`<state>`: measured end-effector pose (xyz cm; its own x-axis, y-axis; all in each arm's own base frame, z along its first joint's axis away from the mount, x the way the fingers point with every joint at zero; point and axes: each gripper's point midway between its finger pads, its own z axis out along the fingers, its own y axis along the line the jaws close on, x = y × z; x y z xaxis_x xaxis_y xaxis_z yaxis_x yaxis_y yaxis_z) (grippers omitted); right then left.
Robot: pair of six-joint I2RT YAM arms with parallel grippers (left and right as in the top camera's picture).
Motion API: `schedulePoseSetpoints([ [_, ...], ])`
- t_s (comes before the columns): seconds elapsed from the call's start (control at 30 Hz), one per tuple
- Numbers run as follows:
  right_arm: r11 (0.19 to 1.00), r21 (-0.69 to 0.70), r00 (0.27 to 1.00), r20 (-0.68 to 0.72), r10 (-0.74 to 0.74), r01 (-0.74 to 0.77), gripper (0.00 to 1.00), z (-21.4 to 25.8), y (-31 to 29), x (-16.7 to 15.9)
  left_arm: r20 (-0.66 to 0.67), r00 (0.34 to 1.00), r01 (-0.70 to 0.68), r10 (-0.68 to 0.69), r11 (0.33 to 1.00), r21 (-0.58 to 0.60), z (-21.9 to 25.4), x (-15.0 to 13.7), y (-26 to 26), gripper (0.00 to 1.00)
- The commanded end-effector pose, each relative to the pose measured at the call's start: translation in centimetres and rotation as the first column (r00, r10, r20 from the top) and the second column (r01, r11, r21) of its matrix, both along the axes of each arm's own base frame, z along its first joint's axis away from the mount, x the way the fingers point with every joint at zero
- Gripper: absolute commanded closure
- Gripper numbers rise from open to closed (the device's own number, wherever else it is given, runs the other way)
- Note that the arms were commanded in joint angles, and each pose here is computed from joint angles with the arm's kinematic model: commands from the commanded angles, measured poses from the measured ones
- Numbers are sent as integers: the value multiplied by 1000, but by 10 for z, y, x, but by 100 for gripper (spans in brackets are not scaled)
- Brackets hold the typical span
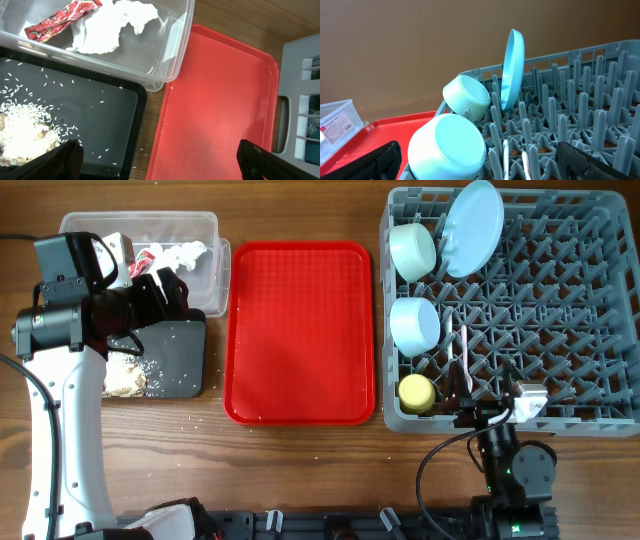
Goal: Sort waste into correct bins and load items into the dishwasher rack
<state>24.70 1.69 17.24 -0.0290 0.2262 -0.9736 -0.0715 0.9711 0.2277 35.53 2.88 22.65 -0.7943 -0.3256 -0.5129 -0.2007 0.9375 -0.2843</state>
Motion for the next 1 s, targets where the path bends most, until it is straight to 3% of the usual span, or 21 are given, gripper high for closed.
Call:
schedulePoseSetpoints([
  [0.0,1000,-17,1000,-2,25,-25,0,-1,4,0,7,1000,8,-9,1000,14,2,2,3,0],
  [0.33,1000,-17,1000,-3,25,-25,0,-1,4,0,18,1000,8,-9,1000,16,6,0,3,0],
  [0.6,1000,-17,1000,-3,25,-25,0,-1,4,0,200,979,23,-42,995,97,46,-26,-12,0],
  [0.77,1000,-17,1000,-3,25,-25,0,-1,4,0,527,845,19,-87,991,133,41,-45,-24,0],
  [0.97,1000,-17,1000,-3,25,-25,0,-1,4,0,724,679,3,-122,987,163,19,-77,-35,0],
])
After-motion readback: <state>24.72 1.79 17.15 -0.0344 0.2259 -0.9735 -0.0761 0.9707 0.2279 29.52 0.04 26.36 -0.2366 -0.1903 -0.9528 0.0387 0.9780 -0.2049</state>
